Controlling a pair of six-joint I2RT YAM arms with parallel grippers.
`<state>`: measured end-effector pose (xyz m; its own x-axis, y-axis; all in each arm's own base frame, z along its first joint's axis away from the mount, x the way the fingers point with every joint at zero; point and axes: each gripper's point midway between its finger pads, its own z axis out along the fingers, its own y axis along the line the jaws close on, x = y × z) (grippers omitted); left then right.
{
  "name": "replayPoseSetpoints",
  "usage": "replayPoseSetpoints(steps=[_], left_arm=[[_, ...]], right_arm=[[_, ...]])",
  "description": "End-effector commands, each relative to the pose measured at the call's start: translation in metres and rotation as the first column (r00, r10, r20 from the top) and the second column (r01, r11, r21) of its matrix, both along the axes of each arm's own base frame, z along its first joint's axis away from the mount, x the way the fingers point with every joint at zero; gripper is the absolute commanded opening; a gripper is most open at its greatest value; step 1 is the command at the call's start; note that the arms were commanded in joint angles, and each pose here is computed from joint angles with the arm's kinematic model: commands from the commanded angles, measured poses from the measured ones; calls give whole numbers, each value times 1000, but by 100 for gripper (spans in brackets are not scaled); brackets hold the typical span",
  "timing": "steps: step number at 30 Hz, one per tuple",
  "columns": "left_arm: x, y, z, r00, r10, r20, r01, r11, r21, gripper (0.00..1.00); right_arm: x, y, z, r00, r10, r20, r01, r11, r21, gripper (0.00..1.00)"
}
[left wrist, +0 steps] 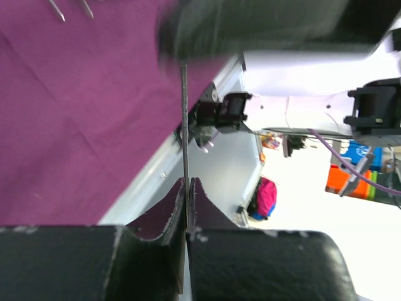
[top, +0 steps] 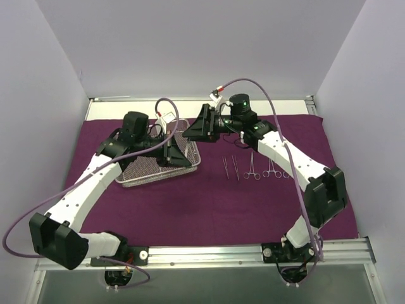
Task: Open and lay out the surgical kit
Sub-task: Place the medical item in the surgical kit.
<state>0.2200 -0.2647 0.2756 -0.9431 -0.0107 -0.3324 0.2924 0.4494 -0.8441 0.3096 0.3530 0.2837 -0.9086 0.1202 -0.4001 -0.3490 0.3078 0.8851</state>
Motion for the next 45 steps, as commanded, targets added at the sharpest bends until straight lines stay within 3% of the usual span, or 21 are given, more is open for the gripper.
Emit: replayPoseSetpoints(steps=[1,2,5,6,7,9,10,13,14,16,18,19,20,21,22,24,33,45], left_arm=[[-19,5,24,999,-14,-34,13,1000,-26,2],[-25,5,32,999,-26,-39,24,999,-43,2],[-38,10,47,997,-28,-71,23,998,-60,2],[-43,11,52,995,-42,-86,35,996,-78,2],[-47,14,52,990,-34,-135,24,997,-76,2],[-57,18,54,981,-32,-190,18,997,-72,2],[-63,20,57,974,-37,-224,19,996,-83,2],[-77,26,59,944,-53,-325,25,995,-92,2],[-81,27,64,939,-62,-338,27,994,-107,2],[-88,27,72,911,-72,-406,15,990,-142,2],[-92,26,95,932,-100,-348,22,975,-221,2],[-94,25,93,893,-87,-442,-21,972,-233,2],[-104,27,104,893,-119,-434,-9,959,-282,2],[-101,25,114,919,-139,-369,8,942,-336,2],[-104,26,120,883,-138,-449,-34,935,-354,2],[-114,28,125,888,-175,-425,-17,911,-411,2],[-139,37,126,815,-216,-538,-27,913,-407,2],[-130,34,127,790,-220,-572,-36,915,-402,2]], right_arm=[[13,-34,21,957,-34,288,101,971,-219,59],[12,-45,11,936,9,352,108,944,-313,62],[21,-63,21,850,19,527,217,898,-383,65],[17,-72,35,767,67,638,245,888,-389,66],[13,-77,22,738,109,666,248,874,-418,65],[0,-82,52,565,154,811,280,889,-363,66],[-7,-83,42,539,183,822,271,887,-375,68],[-34,-74,62,323,272,906,234,905,-355,62],[-43,-72,55,283,329,901,217,893,-395,60],[-70,-59,62,133,397,908,199,887,-417,59],[-86,-54,62,32,433,901,187,883,-431,59],[-101,-44,60,-17,447,894,162,884,-439,59],[-105,-41,59,-76,471,879,169,875,-454,59],[-104,-39,54,-84,494,865,200,859,-472,59],[-116,-32,51,-120,506,854,184,857,-482,59],[-118,-27,50,-179,520,835,205,850,-485,60],[-113,-8,83,-342,512,788,291,855,-429,59],[-123,13,105,-390,457,799,222,889,-401,50]])
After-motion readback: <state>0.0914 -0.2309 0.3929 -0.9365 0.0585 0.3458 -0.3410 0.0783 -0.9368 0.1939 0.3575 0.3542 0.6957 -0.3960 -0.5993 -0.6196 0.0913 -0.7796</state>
